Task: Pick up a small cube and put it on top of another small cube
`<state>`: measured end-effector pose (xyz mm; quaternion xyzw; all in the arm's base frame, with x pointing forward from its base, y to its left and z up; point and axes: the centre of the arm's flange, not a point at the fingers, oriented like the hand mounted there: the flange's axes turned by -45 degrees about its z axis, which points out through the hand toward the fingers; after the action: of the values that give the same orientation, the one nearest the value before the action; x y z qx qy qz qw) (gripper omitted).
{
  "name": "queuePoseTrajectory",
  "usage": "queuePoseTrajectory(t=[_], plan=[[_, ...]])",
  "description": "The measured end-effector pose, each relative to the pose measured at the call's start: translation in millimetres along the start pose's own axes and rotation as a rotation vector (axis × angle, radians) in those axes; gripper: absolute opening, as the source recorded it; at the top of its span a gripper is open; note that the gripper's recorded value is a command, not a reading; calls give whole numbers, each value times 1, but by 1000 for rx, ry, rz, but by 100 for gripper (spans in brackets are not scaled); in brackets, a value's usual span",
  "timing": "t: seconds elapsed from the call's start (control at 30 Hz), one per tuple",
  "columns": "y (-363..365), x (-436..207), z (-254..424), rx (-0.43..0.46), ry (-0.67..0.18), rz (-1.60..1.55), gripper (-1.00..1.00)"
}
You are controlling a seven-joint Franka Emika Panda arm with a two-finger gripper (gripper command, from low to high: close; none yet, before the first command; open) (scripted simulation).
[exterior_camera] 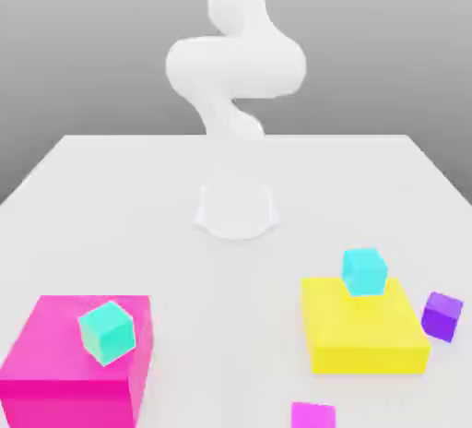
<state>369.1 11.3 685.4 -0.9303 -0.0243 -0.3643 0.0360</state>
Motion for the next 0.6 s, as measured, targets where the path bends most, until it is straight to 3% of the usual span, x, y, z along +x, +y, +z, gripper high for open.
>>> queuePoseTrajectory(t=[0.3,0.6], plan=[[-59,-24,126,250,-206,-122,0],[-142,-88,229,397,-407,-260,0]])
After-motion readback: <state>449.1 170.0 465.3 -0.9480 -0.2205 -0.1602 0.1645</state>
